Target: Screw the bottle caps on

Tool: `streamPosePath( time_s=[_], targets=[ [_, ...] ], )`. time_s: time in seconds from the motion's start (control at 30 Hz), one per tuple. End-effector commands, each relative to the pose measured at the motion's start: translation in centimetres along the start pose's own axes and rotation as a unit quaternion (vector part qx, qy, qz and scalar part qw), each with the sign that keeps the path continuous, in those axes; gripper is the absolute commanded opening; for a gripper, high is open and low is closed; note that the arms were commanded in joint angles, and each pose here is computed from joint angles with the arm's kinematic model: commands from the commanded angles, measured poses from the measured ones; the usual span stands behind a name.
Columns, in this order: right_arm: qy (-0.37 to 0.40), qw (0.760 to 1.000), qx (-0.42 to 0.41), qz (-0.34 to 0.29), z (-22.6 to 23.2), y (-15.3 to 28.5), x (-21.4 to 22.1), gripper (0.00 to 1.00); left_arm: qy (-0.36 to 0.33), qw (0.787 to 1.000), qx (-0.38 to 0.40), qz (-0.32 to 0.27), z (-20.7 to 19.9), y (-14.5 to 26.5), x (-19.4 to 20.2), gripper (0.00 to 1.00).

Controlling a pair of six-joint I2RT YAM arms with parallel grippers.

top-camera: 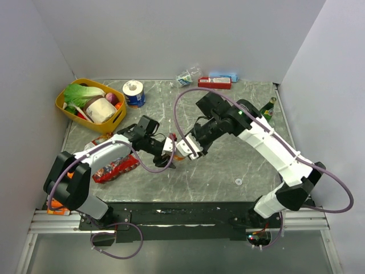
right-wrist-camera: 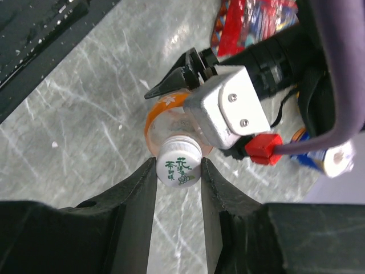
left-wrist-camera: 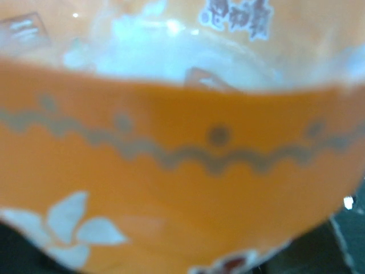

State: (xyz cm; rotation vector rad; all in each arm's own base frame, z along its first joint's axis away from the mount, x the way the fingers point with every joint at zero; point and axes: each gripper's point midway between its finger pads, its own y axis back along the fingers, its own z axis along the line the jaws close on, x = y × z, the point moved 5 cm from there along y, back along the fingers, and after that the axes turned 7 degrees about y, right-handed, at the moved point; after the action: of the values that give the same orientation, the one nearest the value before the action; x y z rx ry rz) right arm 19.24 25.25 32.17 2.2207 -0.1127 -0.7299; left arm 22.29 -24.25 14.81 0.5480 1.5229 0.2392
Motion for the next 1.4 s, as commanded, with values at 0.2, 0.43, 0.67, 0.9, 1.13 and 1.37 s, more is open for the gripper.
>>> streamPosePath(
  time_s=[0.2, 0.43, 0.67, 0.9, 1.13, 1.37],
  targets=[
    [-0.206, 0.976, -0.061, 0.025, 0.8, -1.1, 0.8, 0.00, 0.009, 0.980, -0.166, -0.107, 1.9, 1.3, -3.2, 0.01],
    [-0.302, 0.945, -0.109, 0.064, 1.5, -2.1, 2.3, 0.00, 0.003, 0.951, -0.277, -0.135, 3.8, 2.6, -5.0, 0.01],
    [-0.360, 0.920, -0.119, 0.100, 1.5, -3.1, 3.5, 0.00, 0.013, 0.912, -0.379, -0.153, 5.2, 3.8, -6.5, 0.01],
    [-0.435, 0.885, -0.126, 0.108, 1.8, -3.9, 5.0, 0.00, -0.024, 0.876, -0.443, -0.192, 4.5, 4.7, -7.4, 0.01],
    [-0.533, 0.832, -0.113, 0.102, 1.4, -4.2, 6.5, 0.00, -0.011, 0.849, -0.506, -0.152, 5.2, 4.4, -6.2, 0.01],
    [-0.623, 0.776, -0.079, 0.067, -0.4, -3.7, 7.3, 0.00, -0.001, 0.834, -0.546, -0.082, 6.3, 4.1, -3.2, 0.01]
  ],
)
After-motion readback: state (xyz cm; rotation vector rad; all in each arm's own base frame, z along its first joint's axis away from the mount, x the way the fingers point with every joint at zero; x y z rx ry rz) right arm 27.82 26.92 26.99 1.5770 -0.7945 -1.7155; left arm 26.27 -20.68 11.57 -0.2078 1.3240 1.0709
